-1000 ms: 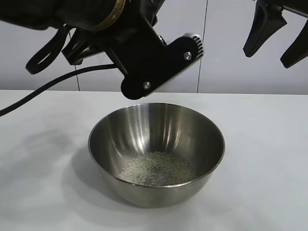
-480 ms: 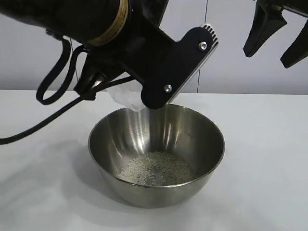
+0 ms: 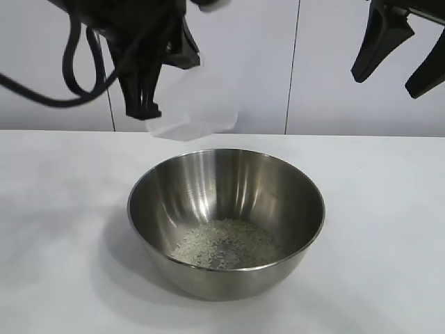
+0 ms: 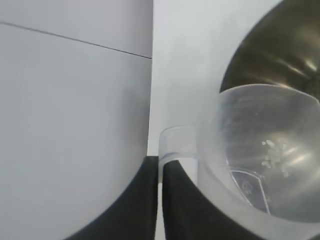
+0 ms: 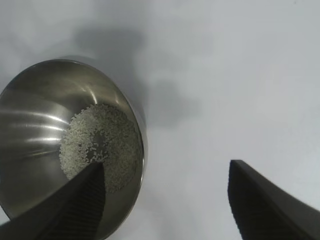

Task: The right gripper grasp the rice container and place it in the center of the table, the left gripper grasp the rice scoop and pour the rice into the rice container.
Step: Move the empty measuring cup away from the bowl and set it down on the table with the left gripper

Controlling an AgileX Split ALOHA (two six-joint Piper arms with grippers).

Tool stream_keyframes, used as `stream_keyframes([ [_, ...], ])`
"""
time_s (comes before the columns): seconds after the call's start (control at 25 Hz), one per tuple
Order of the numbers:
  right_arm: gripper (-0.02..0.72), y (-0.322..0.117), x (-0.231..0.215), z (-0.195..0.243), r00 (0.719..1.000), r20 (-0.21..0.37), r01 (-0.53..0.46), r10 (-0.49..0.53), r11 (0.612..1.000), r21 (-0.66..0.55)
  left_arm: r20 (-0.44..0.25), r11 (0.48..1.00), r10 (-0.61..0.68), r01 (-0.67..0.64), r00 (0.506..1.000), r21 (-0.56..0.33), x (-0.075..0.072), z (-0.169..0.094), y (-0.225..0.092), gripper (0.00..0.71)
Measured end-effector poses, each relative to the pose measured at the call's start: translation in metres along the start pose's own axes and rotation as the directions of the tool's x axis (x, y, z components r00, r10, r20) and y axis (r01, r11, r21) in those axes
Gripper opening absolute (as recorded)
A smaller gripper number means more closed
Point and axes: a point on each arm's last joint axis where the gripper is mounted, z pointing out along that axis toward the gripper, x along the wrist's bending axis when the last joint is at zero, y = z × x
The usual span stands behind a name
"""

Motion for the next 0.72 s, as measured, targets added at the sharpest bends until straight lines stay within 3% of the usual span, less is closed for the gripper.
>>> stream_keyframes([
  [0.16,0.483,0.0,0.0,0.0,1.0,0.001,0.0,0.0,1.0,-0.001,-0.052,0.973,-0.231,0.23,0.972,-0.019,0.022,-0.008,-0.02,0.009],
  [0.32,0.483,0.0,0.0,0.0,1.0,0.001,0.0,0.0,1.0,-0.001,-0.091,0.879,-0.476,0.473,0.875,-0.06,0.037,-0.009,-0.037,0.009],
  [0.44,0.483,0.0,0.0,0.0,1.0,0.001,0.0,0.0,1.0,-0.001,-0.122,0.735,-0.678,0.669,0.724,-0.115,0.049,-0.011,-0.051,0.009],
  [0.56,0.483,0.0,0.0,0.0,1.0,0.001,0.0,0.0,1.0,-0.001,-0.149,0.528,-0.849,0.832,0.508,-0.172,0.061,-0.014,-0.07,0.009],
  [0.72,0.483,0.0,0.0,0.0,1.0,0.001,0.0,0.0,1.0,-0.001,-0.171,0.271,-0.956,0.938,0.237,-0.216,0.074,-0.019,-0.099,0.009],
])
